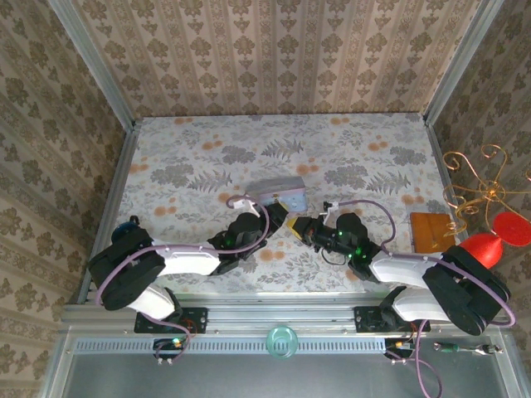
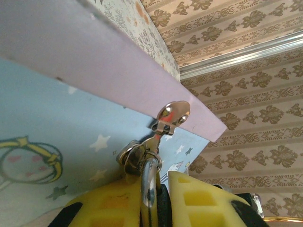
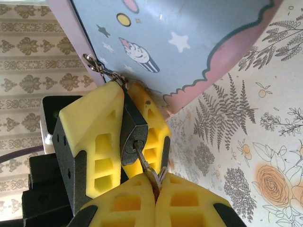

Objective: Unlock the padlock with the key

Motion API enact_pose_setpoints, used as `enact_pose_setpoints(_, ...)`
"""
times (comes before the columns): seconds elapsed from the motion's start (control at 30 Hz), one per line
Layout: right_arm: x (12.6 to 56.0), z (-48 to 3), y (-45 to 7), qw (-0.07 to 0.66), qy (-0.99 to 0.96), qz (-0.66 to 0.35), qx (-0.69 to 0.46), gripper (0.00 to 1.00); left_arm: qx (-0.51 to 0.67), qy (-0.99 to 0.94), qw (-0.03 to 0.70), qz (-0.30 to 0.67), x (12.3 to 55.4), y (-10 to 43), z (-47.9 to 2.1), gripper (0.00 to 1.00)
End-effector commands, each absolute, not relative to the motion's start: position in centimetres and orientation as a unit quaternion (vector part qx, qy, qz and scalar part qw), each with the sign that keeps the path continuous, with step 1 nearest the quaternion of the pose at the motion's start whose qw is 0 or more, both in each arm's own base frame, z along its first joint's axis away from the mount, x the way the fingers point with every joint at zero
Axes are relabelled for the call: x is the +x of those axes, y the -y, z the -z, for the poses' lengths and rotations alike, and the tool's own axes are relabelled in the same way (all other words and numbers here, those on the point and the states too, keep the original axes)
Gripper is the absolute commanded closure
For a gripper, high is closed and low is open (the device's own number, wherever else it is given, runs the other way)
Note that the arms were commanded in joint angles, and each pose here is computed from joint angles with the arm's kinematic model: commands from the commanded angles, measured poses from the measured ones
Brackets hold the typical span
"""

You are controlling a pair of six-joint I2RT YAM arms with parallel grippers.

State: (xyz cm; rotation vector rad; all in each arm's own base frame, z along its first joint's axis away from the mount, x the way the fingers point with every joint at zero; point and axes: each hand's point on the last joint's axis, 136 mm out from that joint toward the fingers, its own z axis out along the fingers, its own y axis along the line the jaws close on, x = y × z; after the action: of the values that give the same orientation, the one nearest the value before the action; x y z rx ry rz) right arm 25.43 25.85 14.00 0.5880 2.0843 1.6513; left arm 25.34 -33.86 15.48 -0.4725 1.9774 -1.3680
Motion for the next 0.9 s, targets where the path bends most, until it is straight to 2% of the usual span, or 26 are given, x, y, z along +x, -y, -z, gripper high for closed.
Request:
enact_pose_setpoints(0.0,26.5,-13.4,-25.0,0.240,-0.748,-0.570,0.242,1.00,-0.169,-0.724,0.362,0.562,24.6,33.6,-18.5,1.00)
enact_pose_setpoints(0.37,25.9,-12.3,-30.3,0.211,-0.761,-0.569,0.228,1.00,-0.189,-0.743,0.362,0.529,23.7,32.4,-15.3,1.00)
enact_pose_setpoints(0.77,25.8,-9.9,-29.2,0.206,-0.771,-0.539,0.269,1.00,-0.217,-0.753,0.367,0.501,23.7,30.1,-12.8,1.00)
enact_pose_setpoints(0.87,25.5,-9.3,-29.6,0.190,-0.786,-0.532,0.250,1.00,-0.221,-0.754,0.369,0.496,23.9,29.5,-12.6,1.00)
